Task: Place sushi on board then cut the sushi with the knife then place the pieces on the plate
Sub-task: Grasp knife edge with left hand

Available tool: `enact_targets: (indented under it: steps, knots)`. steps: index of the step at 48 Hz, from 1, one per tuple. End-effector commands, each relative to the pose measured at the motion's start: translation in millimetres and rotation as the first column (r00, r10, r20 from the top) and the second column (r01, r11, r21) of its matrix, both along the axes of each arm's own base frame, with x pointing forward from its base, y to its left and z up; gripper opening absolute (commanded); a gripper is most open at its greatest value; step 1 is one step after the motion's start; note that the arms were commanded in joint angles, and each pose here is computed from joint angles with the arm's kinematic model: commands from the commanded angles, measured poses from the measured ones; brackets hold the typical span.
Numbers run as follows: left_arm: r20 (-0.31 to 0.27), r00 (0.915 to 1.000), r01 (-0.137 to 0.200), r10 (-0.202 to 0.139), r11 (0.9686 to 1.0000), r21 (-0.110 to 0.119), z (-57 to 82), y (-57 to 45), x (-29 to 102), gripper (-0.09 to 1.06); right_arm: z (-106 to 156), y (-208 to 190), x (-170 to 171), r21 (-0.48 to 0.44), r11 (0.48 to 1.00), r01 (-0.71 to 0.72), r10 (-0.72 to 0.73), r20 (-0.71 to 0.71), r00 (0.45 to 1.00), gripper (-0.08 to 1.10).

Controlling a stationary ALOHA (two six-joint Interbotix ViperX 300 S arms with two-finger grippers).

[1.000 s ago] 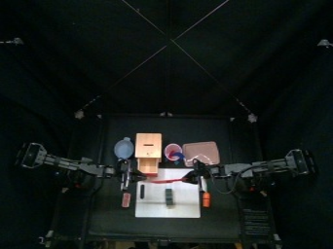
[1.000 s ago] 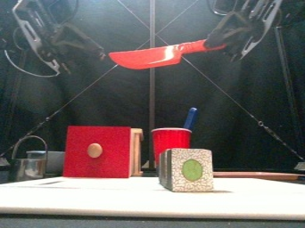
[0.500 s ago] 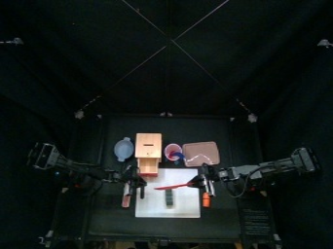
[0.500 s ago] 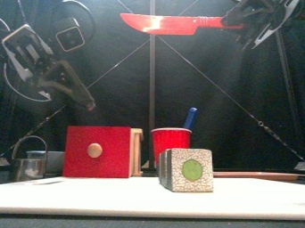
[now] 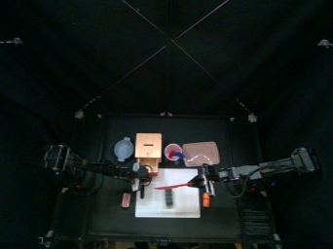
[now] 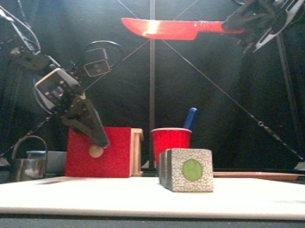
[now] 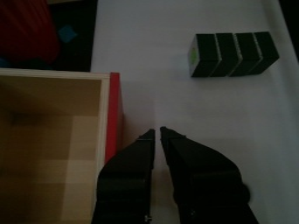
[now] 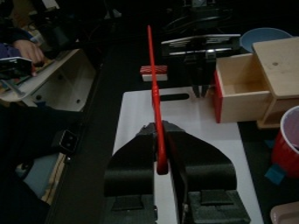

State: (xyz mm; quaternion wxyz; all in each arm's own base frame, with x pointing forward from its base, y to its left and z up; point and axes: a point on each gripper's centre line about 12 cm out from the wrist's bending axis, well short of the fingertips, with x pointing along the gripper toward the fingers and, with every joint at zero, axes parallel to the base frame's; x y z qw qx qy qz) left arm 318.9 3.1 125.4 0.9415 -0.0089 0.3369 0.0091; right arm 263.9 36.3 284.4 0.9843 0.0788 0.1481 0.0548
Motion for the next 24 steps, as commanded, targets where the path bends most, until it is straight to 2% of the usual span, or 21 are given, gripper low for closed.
enact_targets:
  steps: [1,3,9,16,24]
  knots:
    - [-0.002,1.0000,0.008,-0.008,0.9983,0.057,9.6,16.3,7.8,0.57,7.7,-0.9,0.4,0.001,1.000,0.005,-0.005,0.046,0.999,0.39]
    - [-0.011,0.9998,0.018,-0.018,0.9968,0.077,11.2,19.5,8.5,0.57,7.2,-1.0,0.3,0.001,1.000,0.006,-0.006,0.049,0.999,0.39]
    - [-0.012,0.9998,0.016,-0.015,0.9949,0.099,17.8,26.8,11.0,0.57,5.4,-1.2,-0.2,0.001,1.000,0.007,-0.007,0.049,0.999,0.39]
    - [-0.002,1.0000,0.001,-0.001,0.9948,0.102,20.4,32.4,12.0,0.57,3.5,-1.3,-0.7,0.000,1.000,0.007,-0.007,0.044,0.999,0.39]
    - [0.029,0.9996,0.004,-0.007,0.9947,0.103,26.1,30.5,15.1,0.57,2.3,-1.3,-1.0,-0.001,1.000,0.007,-0.007,0.041,0.999,0.39]
